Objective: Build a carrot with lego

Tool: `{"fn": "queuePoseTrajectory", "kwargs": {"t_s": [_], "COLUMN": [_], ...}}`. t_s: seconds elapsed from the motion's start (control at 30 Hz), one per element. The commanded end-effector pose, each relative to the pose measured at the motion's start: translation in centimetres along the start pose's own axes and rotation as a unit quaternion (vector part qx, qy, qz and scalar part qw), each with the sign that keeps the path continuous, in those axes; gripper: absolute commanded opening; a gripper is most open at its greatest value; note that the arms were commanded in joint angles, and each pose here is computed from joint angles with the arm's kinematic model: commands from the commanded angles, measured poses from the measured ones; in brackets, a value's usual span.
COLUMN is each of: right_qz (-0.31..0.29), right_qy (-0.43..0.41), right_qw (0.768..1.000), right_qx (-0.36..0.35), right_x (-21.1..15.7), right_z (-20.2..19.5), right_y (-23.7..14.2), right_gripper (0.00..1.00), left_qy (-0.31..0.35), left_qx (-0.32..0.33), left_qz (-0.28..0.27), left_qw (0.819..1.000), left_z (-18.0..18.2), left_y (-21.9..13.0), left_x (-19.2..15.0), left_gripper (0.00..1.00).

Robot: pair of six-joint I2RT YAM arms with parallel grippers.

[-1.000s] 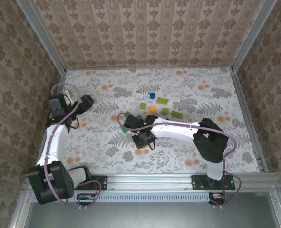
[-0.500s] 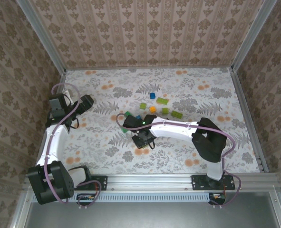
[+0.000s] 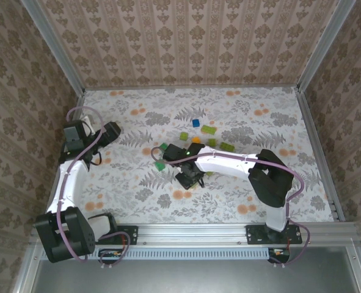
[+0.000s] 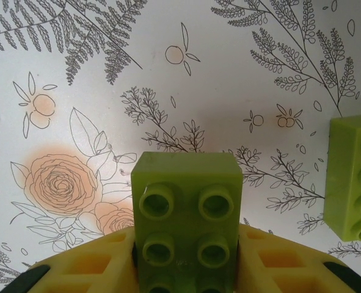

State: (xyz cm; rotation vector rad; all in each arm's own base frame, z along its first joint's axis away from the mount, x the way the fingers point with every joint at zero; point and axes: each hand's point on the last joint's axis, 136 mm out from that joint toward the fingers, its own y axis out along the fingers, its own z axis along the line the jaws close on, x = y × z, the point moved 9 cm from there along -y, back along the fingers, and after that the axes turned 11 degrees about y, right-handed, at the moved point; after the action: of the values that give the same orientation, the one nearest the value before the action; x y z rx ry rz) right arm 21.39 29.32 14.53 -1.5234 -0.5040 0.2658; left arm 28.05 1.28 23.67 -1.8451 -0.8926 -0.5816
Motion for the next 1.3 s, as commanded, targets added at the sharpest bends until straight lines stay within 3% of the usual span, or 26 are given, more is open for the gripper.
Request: {"fn": "queuePoseTrajectory", "kwargs": {"t_s": [0.0, 0.13, 0.3, 0.5, 0.83, 1.27], "right_qz": [0.006, 0.004, -0.003, -0.034, -0.075, -0.020], "right_qy": [-0.002, 0.003, 0.007, 0.015, 0.064, 0.054], "right_qw": [1.000, 1.000, 1.000, 0.999, 0.995, 0.998], "right_qx": [0.016, 0.019, 0.021, 0.035, 0.008, -0.007], "right_x": [-0.5, -0.7, -0.8, -0.4, 0.9, 2.6], "right_z": [-0.1, -0.1, -0.4, -1.2, -7.2, -9.9], "right_y": [0.5, 0.7, 0.2, -2.1, -4.9, 1.2], "right_gripper": [0.38, 0.40, 0.55, 0.64, 0.66, 0.62], "left_qy": [0.011, 0.010, 0.011, 0.013, 0.014, 0.016], "left_qx": [0.001, 0.000, -0.002, -0.001, -0.001, -0.003], "left_qz": [-0.003, 0.000, 0.003, 0.004, 0.004, 0.002], "left_qw": [1.000, 1.000, 1.000, 1.000, 1.000, 1.000], "left_z": [-0.2, -0.3, -0.3, -0.4, -0.5, -0.6], "left_y": [-0.2, 0.0, 0.2, 0.2, 0.1, 0.0], "left_x": [0.3, 0.3, 0.3, 0.3, 0.3, 0.4], "left_gripper": [1.00, 1.00, 1.00, 1.00, 1.00, 1.00]}}
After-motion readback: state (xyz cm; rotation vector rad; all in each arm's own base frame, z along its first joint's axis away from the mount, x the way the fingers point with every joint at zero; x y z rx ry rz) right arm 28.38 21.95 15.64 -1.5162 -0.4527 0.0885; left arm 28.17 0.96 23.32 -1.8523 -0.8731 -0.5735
